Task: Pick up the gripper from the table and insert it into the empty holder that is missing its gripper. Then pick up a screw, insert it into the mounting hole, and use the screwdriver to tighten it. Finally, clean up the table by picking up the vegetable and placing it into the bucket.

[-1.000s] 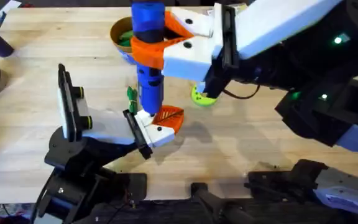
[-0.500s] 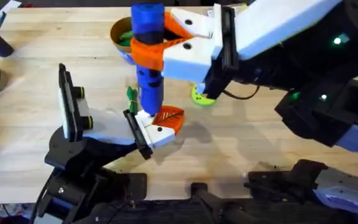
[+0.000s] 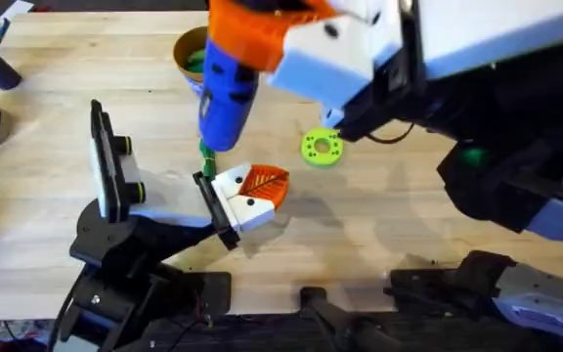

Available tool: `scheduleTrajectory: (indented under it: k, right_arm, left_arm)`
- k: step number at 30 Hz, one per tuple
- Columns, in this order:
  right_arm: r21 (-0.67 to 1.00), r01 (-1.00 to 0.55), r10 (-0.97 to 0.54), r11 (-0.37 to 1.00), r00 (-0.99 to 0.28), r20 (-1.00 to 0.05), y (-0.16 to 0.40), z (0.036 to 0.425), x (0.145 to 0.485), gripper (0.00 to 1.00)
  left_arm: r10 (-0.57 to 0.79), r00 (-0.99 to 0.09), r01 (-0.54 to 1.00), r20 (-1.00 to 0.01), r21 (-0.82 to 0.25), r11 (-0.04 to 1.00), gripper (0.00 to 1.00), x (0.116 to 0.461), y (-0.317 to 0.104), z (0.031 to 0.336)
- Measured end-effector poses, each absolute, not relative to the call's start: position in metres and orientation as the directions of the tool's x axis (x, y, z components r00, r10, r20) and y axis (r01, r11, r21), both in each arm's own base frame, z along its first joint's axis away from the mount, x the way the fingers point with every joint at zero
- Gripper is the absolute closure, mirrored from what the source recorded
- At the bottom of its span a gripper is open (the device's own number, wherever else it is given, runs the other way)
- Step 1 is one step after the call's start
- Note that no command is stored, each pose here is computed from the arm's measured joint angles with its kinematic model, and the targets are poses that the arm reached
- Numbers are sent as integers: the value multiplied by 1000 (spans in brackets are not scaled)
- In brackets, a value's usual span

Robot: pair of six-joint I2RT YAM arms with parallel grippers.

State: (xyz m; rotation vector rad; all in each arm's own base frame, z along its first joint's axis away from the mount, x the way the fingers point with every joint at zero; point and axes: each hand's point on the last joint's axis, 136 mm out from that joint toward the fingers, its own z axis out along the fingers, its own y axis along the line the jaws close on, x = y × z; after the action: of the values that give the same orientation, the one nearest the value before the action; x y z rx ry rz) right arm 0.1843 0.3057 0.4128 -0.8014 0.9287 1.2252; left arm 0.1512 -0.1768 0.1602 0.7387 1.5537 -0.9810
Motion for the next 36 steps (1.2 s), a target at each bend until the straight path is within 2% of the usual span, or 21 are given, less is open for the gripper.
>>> scheduleTrajectory:
  k: [4,10,17,22,27,30,34,35,36]
  right_arm:
    - [76,-974,423,214,23,-906,303,411,199,962]
    - [106,-949,378,298,16,-926,298,397,222,962]
    - [84,-847,114,525,-28,-993,272,325,283,963]
    - [-41,-686,-140,727,-90,-986,222,264,327,962]
    - [-267,-543,-436,796,-209,-875,163,205,344,962]
    - [-379,-514,-573,770,-296,-764,134,175,340,962]
    - [-468,-501,-673,728,-392,-627,105,145,337,962]
    - [-491,-541,-728,682,-440,-526,95,118,333,962]
    - [-496,-553,-741,669,-440,-507,95,114,332,962]
  left_arm:
    - [-45,-204,863,-978,-201,462,986,151,-177,160]
    - [-45,-204,863,-978,-202,462,986,151,-177,160]
    - [-45,-204,863,-978,-202,462,986,151,-177,160]
    - [-45,-204,863,-978,-202,463,986,151,-177,160]
    - [-45,-204,863,-978,-202,462,986,151,-177,160]
    - [-45,-204,863,-978,-202,462,986,151,-177,160]
    - [-45,-205,863,-978,-202,462,986,151,-177,160]
    - [-45,-205,863,-978,-202,463,986,151,-177,160]
    - [-45,-205,863,-978,-202,463,986,151,-177,160]
